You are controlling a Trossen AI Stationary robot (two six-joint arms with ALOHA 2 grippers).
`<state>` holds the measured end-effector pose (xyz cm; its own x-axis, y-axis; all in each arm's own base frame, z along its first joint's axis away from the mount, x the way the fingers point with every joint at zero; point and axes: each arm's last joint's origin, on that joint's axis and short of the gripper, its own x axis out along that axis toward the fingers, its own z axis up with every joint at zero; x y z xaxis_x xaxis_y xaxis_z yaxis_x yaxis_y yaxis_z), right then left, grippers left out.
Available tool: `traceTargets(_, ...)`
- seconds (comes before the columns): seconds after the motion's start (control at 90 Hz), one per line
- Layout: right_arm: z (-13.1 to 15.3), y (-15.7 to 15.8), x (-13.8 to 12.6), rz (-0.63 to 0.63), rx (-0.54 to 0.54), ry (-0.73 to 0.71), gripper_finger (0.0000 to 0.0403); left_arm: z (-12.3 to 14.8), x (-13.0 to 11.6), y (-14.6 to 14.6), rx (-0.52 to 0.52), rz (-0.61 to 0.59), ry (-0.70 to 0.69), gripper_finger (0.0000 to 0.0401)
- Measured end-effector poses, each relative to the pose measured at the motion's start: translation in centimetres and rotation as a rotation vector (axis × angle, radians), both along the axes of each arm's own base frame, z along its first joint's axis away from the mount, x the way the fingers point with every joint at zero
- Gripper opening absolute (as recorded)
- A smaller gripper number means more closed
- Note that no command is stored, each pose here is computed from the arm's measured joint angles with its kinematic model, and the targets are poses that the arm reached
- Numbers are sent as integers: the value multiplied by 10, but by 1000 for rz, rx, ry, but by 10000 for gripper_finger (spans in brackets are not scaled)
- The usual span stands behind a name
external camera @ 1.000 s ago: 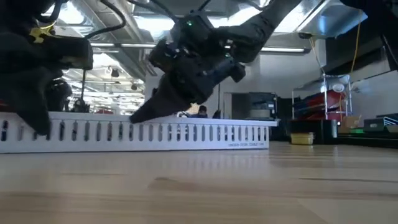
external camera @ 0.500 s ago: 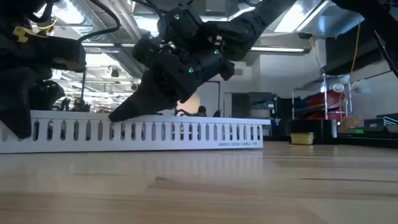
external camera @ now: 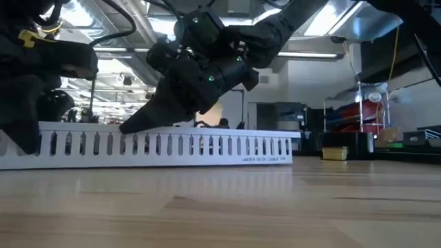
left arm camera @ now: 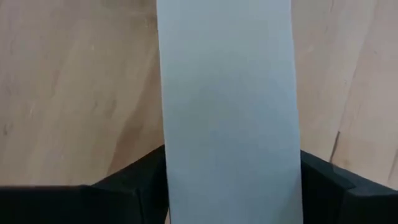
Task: Ziptie cables
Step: Close the white cable duct
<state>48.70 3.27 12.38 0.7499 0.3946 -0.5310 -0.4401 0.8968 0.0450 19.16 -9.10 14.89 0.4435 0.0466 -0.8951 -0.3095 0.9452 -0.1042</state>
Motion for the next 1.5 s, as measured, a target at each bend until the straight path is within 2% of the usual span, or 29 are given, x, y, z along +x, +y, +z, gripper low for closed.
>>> traceTargets(0.144,4,2,3,-38,-63,-7,270,2,4,2,4,26,-34,241)
traceTargets(0.389,19,-2,9,-38,-119,64,314,1,6,10,-7,30,-8,289)
traceTargets(0.522,32,-11,10,-5,-90,157,321,10,11,12,-3,-7,5,299)
traceTargets(0.656,43,-25,6,-3,-62,239,319,33,11,12,12,-27,15,300)
traceTargets(0.844,57,-47,-7,-28,-58,266,319,52,-17,9,8,12,55,301)
traceTargets(0.967,68,-58,-14,-54,-43,244,319,44,-39,7,-8,31,34,301)
traceTargets(1.144,59,-52,-20,-32,11,232,319,30,-54,2,-27,-16,-85,301)
traceTargets(1.311,40,-40,-25,-47,40,226,319,12,-61,2,-35,-38,-88,301)
traceTargets(1.5,30,-28,-27,-98,-12,216,319,1,-61,0,-71,-30,-131,300)
